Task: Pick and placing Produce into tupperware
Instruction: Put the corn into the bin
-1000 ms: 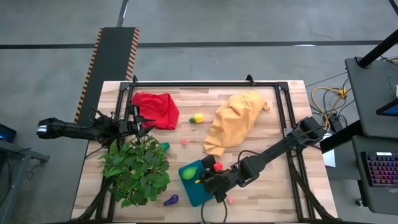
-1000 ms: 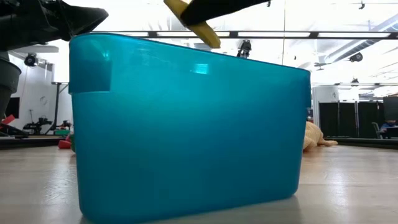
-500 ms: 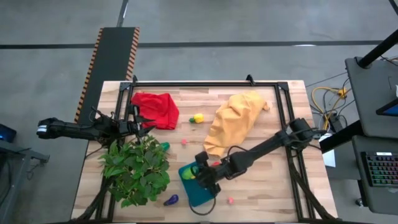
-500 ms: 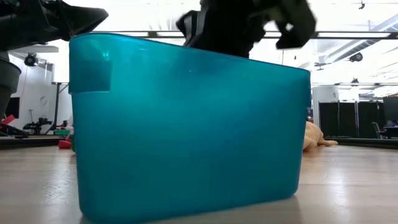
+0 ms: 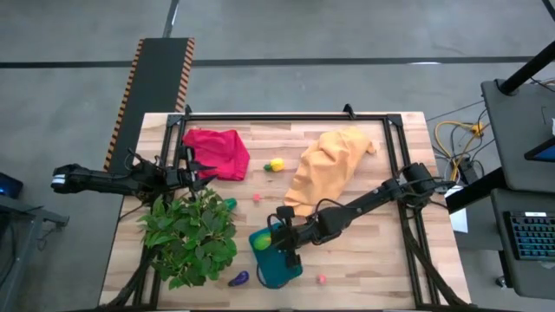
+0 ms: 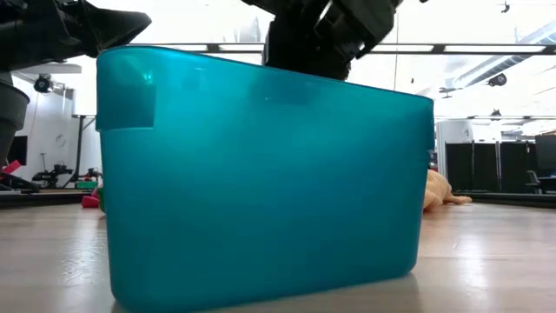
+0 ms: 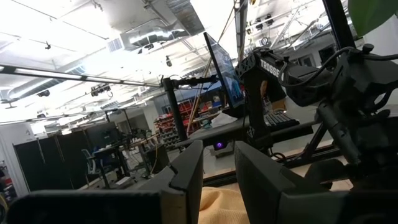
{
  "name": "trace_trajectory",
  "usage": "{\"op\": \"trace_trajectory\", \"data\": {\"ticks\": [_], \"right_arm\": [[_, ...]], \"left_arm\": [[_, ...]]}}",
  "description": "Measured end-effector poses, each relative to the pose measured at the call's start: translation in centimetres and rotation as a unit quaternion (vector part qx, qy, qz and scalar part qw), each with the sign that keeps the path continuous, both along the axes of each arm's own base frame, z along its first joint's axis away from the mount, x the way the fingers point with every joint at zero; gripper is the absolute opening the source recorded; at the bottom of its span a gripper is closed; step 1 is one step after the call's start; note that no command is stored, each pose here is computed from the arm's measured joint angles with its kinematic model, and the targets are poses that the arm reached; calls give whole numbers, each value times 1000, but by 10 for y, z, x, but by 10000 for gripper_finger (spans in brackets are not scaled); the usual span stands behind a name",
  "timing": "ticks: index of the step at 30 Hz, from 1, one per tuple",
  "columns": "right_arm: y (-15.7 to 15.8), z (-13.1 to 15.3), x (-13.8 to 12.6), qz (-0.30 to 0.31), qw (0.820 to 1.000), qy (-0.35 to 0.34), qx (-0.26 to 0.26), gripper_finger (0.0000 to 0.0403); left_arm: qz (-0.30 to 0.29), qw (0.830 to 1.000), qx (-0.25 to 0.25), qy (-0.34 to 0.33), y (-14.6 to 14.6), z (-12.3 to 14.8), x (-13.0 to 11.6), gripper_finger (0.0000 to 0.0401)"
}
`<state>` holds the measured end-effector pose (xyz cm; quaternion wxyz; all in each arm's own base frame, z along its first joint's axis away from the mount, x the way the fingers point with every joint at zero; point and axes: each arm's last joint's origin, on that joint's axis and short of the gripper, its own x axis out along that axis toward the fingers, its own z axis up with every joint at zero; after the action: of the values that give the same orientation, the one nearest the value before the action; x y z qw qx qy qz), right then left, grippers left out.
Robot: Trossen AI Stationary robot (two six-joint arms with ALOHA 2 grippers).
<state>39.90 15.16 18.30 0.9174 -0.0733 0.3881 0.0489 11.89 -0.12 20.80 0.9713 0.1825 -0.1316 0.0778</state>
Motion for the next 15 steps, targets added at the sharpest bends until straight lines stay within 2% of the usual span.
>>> {"op": "trace_trajectory", "data": {"ticks": [5,15], "right_arm": [[-1,1,1,-36,999,0,31,13],[-10,0,4,-63,997,0,43,13]], "left_arm": [[0,1000,0,0,0,0,0,78],[0,1000,0,0,0,0,0,78]]}}
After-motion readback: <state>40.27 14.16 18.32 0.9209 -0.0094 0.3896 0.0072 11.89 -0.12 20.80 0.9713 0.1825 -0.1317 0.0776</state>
